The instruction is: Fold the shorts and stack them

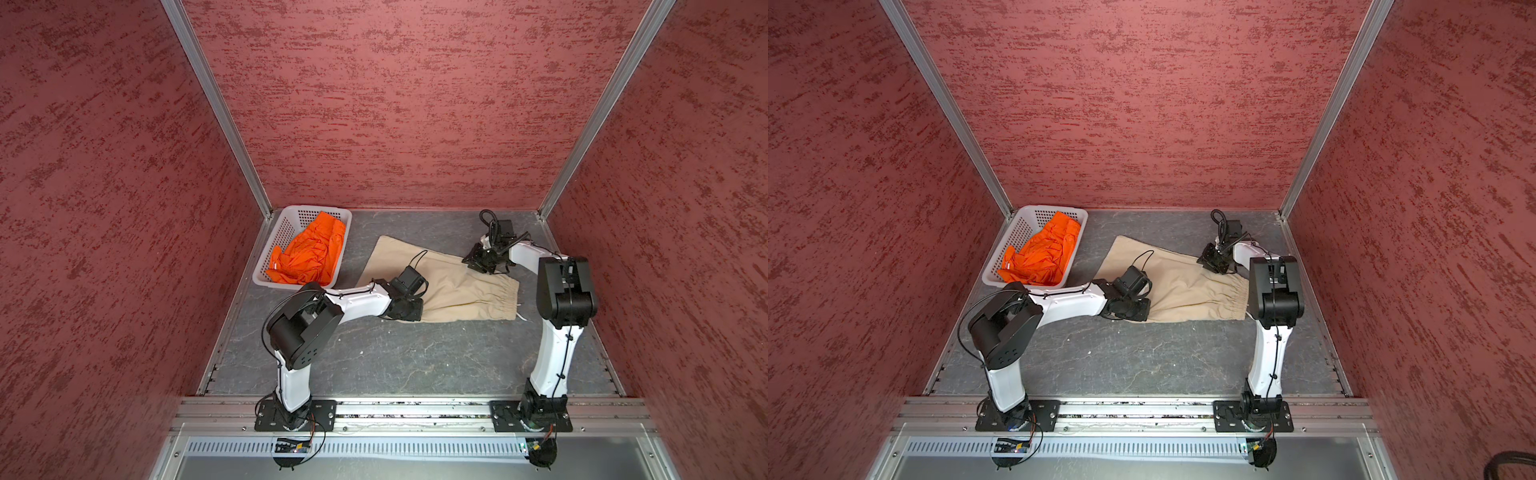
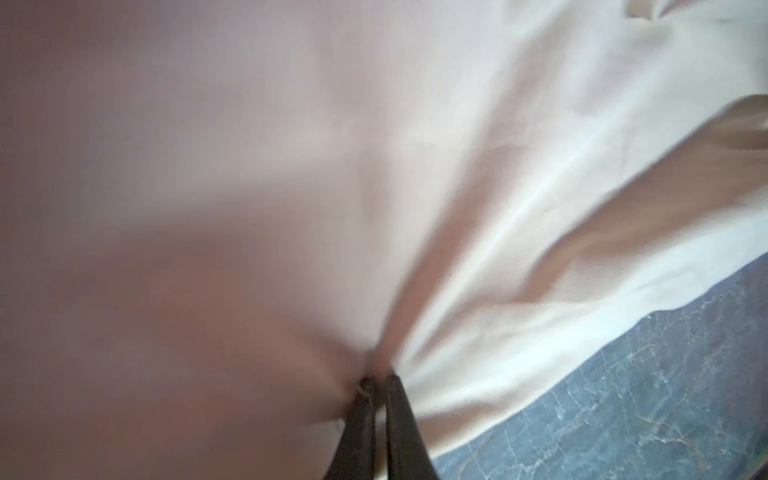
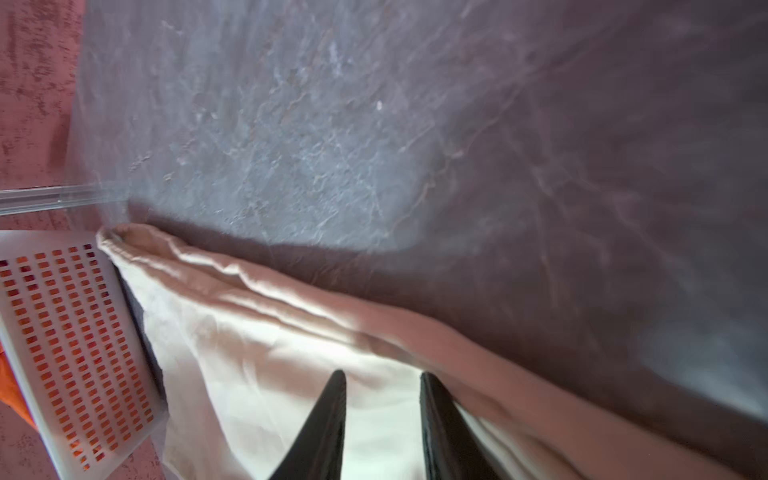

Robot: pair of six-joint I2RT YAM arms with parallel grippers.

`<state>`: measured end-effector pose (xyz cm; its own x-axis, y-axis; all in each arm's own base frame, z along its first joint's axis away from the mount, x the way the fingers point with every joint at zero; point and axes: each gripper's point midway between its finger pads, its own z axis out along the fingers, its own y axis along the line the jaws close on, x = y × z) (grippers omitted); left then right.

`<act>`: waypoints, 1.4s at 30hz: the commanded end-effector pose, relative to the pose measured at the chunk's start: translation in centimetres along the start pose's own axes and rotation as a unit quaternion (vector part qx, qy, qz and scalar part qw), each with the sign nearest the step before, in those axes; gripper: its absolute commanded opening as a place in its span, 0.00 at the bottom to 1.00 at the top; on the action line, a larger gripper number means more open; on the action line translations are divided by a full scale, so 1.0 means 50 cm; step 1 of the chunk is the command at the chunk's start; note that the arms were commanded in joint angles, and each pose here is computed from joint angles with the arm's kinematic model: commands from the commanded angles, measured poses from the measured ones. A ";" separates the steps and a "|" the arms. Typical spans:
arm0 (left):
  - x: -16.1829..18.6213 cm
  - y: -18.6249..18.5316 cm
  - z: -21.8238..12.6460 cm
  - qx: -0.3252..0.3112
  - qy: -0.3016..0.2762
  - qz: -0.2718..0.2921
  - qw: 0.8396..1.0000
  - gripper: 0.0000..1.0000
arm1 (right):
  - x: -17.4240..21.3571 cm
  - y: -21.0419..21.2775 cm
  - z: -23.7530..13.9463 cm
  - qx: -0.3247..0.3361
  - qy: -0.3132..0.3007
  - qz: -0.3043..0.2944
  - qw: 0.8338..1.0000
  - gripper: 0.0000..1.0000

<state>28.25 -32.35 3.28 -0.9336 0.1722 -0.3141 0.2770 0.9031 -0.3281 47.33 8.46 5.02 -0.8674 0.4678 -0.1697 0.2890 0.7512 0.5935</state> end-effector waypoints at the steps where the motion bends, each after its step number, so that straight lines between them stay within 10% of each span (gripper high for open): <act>1: -0.054 -0.065 -0.062 0.045 -0.037 0.011 0.998 0.15 | -0.017 0.060 -0.107 -0.017 -0.053 -0.043 0.998 0.33; 16: -0.101 -0.302 0.067 0.188 -0.032 0.102 0.976 0.00 | 0.089 -0.033 -0.071 0.026 0.029 -0.041 0.998 0.20; 33: 0.057 -0.210 0.116 0.156 0.035 0.130 0.979 0.00 | 0.051 -0.098 0.040 0.062 0.042 0.001 0.997 0.22; 42: -0.033 -0.235 -0.029 0.183 -0.045 0.111 0.976 0.10 | 0.037 0.002 -0.054 0.030 0.005 -0.030 0.999 0.37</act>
<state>24.42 -42.79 3.88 -0.8380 0.3720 -0.3993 0.5411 0.6615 -0.5192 44.89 8.47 3.84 -0.8989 0.4155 -0.1389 0.2798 0.7885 0.5478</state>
